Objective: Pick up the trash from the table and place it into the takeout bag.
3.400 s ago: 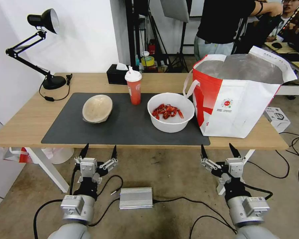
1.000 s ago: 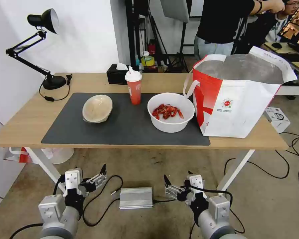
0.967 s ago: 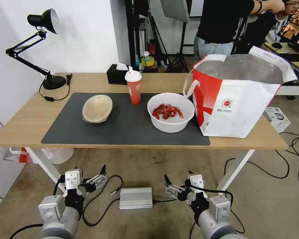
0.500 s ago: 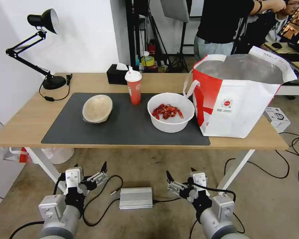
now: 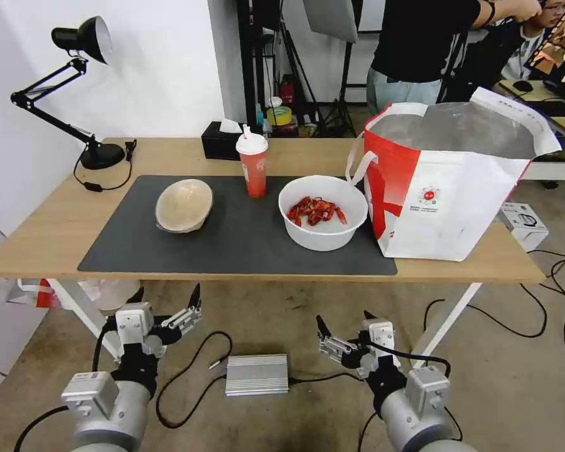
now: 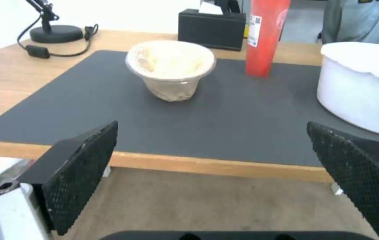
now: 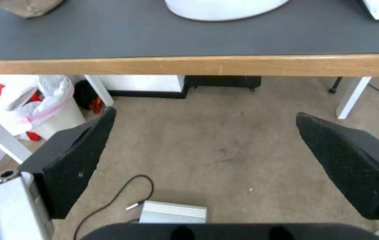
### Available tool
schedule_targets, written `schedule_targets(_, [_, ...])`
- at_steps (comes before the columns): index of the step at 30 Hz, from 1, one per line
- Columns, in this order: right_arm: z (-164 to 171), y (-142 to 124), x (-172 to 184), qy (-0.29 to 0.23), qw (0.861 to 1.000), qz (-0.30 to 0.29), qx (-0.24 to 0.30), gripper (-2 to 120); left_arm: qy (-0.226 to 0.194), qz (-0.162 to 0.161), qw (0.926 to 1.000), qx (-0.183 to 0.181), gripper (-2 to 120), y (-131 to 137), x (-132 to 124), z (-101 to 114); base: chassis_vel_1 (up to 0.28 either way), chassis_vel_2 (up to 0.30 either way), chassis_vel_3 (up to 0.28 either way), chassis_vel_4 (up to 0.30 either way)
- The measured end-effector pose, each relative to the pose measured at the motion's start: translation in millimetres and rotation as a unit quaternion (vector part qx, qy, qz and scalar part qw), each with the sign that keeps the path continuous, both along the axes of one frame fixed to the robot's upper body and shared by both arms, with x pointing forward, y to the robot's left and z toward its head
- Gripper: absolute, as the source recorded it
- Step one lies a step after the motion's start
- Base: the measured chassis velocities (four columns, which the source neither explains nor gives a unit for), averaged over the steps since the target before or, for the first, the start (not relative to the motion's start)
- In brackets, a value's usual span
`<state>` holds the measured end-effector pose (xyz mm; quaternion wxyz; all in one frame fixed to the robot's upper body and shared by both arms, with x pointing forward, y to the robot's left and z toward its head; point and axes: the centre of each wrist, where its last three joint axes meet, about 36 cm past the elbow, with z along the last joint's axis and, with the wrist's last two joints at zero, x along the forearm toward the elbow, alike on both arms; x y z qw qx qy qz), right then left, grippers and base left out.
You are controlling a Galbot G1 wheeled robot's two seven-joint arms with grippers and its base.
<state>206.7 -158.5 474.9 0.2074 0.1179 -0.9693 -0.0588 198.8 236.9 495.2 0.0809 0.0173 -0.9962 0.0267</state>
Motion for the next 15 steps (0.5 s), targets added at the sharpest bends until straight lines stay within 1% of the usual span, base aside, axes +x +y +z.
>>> schedule_targets(7, [1.8, -0.3, -0.3, -0.005, 1.0, -0.001, 0.001, 100, -0.003, 0.0, 1.0, 0.001, 100, 0.1, -0.1, -0.1, 0.0, 0.0, 0.0, 0.0])
schedule_targets(9, [7.0, -1.6, -1.8, -0.016, 1.0, -0.002, -0.003, 100, -0.005, 0.0, 1.0, 0.001, 100, 0.1, -0.1, -1.2, 0.0, 0.0, 0.0, 0.0])
schedule_targets(15, [8.7, -2.9, -2.5, -0.028, 1.0, -0.004, -0.01, 100, -0.007, -0.001, 1.0, 0.002, 100, 0.4, -0.5, -1.7, 0.0, 0.0, 0.0, 0.0])
